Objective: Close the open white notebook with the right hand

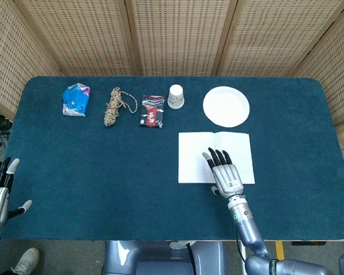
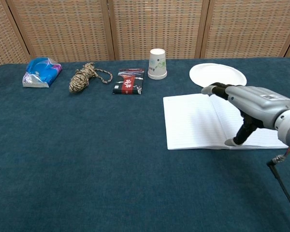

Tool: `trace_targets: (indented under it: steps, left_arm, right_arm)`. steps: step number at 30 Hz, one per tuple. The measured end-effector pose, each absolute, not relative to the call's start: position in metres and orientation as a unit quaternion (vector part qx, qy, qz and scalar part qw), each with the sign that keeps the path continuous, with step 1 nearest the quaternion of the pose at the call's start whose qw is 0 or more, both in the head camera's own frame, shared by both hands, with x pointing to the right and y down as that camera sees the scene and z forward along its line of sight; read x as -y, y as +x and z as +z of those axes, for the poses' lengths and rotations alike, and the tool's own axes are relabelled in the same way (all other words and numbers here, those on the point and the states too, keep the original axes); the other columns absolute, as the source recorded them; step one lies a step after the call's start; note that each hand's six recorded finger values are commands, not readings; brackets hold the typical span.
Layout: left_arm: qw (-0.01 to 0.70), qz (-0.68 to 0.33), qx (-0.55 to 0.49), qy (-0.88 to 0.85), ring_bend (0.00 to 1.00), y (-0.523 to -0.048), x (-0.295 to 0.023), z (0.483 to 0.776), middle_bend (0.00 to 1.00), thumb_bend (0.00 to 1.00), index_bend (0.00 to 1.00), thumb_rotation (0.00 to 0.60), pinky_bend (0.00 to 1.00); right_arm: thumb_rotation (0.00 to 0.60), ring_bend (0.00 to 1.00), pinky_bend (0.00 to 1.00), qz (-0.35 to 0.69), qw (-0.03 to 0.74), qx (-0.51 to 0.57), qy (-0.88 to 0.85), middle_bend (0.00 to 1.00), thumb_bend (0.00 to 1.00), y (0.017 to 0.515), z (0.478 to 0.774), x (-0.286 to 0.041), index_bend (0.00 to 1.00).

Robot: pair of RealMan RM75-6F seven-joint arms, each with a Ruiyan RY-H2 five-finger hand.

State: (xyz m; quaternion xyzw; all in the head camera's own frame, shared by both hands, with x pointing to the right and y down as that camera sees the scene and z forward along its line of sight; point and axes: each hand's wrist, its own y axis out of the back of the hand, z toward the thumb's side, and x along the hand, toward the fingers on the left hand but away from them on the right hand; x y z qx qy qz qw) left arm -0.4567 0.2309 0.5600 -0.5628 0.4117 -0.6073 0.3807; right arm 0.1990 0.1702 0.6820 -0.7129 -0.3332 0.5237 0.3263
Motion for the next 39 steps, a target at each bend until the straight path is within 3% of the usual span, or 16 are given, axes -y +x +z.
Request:
trace_targets:
  steps: [13,39]
  left_arm:
    - [0.377,-0.610,-0.415,-0.561,0.00,-0.459,-0.227,0.563,0.00,0.06,0.00,0.600,0.00]
    - [0.365,-0.612,-0.421,-0.562,0.00,-0.466,-0.224,0.566,0.00,0.06,0.00,0.600,0.00]
  right_arm:
    - [0.600,0.00,0.00,0.535,0.301,0.322,-0.721,0.00,0.38,0.171,0.714,-0.173,0.00]
    - [0.600,0.00,0.00,0.539,0.300,0.308,-0.724,0.00,0.42,0.147,0.739,-0.178,0.00]
